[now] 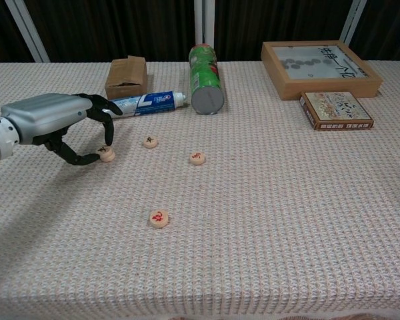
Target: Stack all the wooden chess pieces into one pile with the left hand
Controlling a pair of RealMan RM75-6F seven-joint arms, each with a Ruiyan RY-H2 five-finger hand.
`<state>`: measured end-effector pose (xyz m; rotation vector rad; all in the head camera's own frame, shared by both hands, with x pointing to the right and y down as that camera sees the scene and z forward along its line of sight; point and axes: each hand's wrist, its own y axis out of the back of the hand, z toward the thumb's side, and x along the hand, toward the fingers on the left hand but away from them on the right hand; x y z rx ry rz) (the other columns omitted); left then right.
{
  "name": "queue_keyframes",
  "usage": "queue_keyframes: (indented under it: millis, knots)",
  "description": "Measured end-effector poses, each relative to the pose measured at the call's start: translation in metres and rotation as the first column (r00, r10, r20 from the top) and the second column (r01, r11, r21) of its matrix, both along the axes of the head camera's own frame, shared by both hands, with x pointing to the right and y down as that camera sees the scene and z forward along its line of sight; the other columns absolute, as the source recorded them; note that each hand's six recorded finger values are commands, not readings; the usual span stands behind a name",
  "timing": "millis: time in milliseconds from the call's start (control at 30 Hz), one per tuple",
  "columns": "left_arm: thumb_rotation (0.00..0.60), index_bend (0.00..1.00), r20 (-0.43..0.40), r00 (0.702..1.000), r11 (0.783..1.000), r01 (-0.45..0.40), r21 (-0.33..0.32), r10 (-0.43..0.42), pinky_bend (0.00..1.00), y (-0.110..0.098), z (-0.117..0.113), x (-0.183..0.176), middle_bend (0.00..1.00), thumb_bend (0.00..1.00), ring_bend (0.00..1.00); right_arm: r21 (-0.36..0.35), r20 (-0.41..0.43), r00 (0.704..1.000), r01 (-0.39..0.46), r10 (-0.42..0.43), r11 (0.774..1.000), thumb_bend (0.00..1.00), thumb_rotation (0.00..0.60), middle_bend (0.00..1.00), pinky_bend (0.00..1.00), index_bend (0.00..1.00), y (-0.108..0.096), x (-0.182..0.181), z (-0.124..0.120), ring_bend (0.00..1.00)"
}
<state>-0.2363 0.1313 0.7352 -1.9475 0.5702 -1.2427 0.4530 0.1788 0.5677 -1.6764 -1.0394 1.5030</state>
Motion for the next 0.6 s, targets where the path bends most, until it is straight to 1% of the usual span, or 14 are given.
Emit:
queue_keyframes:
  millis: [300, 400, 467, 600]
  knots:
    - [0.6, 0.4, -0.011, 1.0, 1.0, -0.012, 0.01, 0.012, 0.0, 0.001, -0.005, 0.003, 0.09, 0.35, 0.0, 0.001, 0.0, 1.0, -0.001, 0.001, 1.0, 0.28, 0.6, 0.0, 0.0, 0.0, 0.0, 0.0, 0.0, 0.0]
    - [0.6, 0.36, -0.024, 1.0, 1.0, -0.017, 0.018, 0.017, 0.0, 0.002, -0.011, 0.006, 0.09, 0.34, 0.0, 0.001, -0.001, 1.0, -0.003, 0.003, 1.0, 0.28, 0.6, 0.0, 0.0, 0.0, 0.0, 0.0, 0.0, 0.0]
    - [0.6, 0.32, -0.037, 0.999, 1.0, -0.014, 0.022, 0.015, 0.0, 0.002, -0.014, 0.009, 0.08, 0.32, 0.0, 0.001, -0.001, 1.0, -0.001, 0.001, 1.0, 0.28, 0.6, 0.0, 0.0, 0.0, 0.0, 0.0, 0.0, 0.0]
    - [0.6, 0.31, -0.092, 0.996, 1.0, 0.018, 0.026, -0.016, 0.0, -0.003, -0.022, 0.021, 0.09, 0.24, 0.0, -0.001, -0.002, 1.0, 0.001, -0.001, 1.0, 0.28, 0.6, 0.0, 0.0, 0.0, 0.0, -0.001, 0.0, 0.0]
